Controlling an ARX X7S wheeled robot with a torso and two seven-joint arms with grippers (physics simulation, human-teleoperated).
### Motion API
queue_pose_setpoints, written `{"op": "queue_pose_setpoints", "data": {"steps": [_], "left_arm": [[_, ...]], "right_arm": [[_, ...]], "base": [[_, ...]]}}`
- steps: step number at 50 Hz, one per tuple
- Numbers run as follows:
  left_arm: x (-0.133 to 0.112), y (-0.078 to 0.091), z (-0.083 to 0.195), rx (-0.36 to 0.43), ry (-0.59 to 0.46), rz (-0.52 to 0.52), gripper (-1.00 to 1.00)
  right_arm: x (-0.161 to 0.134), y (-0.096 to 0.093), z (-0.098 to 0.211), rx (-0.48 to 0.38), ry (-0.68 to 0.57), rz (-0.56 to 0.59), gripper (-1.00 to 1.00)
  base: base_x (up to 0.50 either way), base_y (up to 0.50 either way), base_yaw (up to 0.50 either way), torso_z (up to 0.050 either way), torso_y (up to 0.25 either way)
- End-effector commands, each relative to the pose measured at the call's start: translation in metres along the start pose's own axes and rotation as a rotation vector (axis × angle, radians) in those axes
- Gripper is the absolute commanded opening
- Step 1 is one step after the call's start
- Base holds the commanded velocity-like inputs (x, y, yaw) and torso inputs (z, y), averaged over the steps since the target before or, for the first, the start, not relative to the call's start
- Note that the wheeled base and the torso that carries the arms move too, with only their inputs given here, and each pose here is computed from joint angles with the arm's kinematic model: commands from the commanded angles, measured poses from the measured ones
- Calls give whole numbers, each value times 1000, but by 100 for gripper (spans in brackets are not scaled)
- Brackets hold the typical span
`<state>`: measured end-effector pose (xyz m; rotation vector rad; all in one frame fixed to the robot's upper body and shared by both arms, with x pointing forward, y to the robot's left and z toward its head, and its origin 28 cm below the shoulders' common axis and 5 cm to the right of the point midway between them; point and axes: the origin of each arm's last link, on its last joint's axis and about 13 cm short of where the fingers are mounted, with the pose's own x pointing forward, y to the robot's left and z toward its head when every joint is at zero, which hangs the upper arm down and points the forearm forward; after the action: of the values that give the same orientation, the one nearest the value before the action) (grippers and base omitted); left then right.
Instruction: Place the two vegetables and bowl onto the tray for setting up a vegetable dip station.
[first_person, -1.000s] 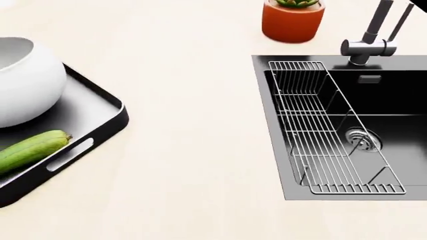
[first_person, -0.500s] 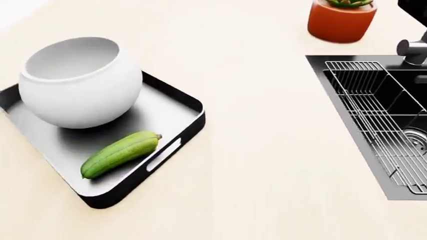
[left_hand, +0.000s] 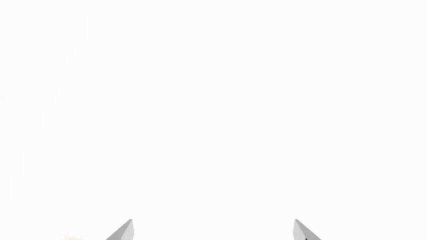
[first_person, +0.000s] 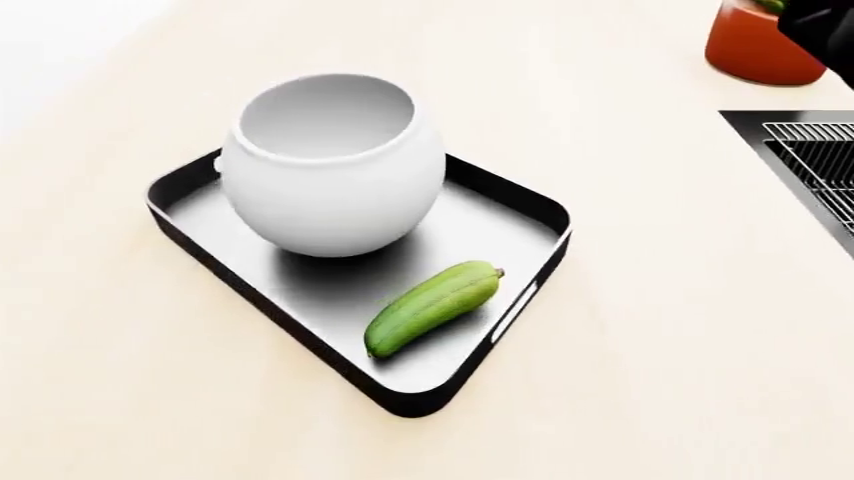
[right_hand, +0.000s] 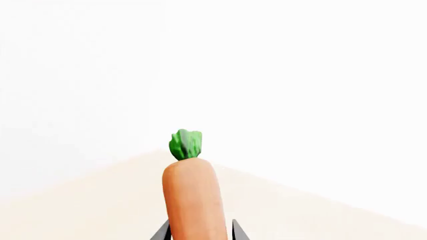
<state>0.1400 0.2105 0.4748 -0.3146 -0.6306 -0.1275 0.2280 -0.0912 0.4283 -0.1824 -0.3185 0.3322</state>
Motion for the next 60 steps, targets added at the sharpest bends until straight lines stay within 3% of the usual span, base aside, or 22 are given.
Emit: {"op": "queue_pose_setpoints", "data": {"steps": [1, 7, 13, 17, 21, 22, 24, 26, 28, 31, 35, 37, 38, 42, 48, 50, 51, 56, 60], "left_arm": [[0, 0, 0, 0, 1, -1, 100], [0, 0, 0, -2, 5, 1, 100], [0, 0, 2, 1, 3, 8, 100], [0, 0, 2, 2, 0, 7, 100], [0, -1, 3, 1, -1, 7, 100], [0, -1, 4, 0, -1, 7, 100], [0, 0, 3, 0, -1, 9, 100], [0, 0, 4, 0, -2, 9, 100], [0, 0, 3, -2, -1, 9, 100], [1, 0, 2, -1, -1, 10, 100], [1, 0, 2, -1, -1, 10, 100], [1, 0, 3, -2, -1, 11, 100], [1, 0, 2, -3, 0, 11, 100], [1, 1, 2, -3, 0, 13, 100], [1, 1, 2, -2, 1, 13, 100], [1, 1, 2, -2, 1, 13, 100], [1, 1, 2, -2, 2, 11, 100], [1, 1, 2, -2, 2, 13, 100], [1, 0, 1, 0, 0, 11, 100]], "right_arm": [[0, -2, -2, 10, -7, -9, -100], [-1, -5, -4, 74, -8, -40, -100], [1, -13, -12, 226, -8, -77, -100], [5, -18, -20, 248, 42, -98, -100], [3, -22, -25, 321, 61, -135, -100], [3, -23, -26, 394, 46, -141, -100], [3, -23, -30, 424, 69, -151, -100], [3, -20, -34, 406, 109, -158, -100], [6, -19, -38, 348, 253, -233, -100], [10, -17, -43, 339, 378, -347, -100], [13, -13, -38, 329, 406, -365, -100], [16, -10, -34, 349, 392, -350, -100], [18, -9, -32, 456, 419, -364, -100], [19, -6, -27, 598, 450, -360, -100], [20, -5, -26, 531, 455, -376, -100], [20, -3, -24, 544, 468, -382, -100], [21, -4, -22, 615, 477, -422, -100], [22, -4, -20, 659, 506, -508, -100], [23, -1, -24, 641, 532, -523, -100]], "base": [[-1, 500, 0, 0, 0], [0, 215, 0, 0, 0], [0, 0, 0, 0, 0], [0, 0, 0, 0, 0], [0, 0, 0, 0, 0], [0, 0, 0, 0, 0], [0, 0, 0, 0, 0], [0, 0, 0, 0, 0], [0, 0, 0, 0, 0], [0, 0, 0, 0, 0], [0, 0, 0, 0, 0], [0, 0, 0, 0, 0], [0, 0, 0, 0, 0], [0, 0, 0, 0, 0], [0, 0, 0, 0, 0], [0, 0, 0, 0, 0], [0, 0, 0, 0, 0], [0, 0, 0, 0, 0], [0, 0, 0, 0, 0]]}}
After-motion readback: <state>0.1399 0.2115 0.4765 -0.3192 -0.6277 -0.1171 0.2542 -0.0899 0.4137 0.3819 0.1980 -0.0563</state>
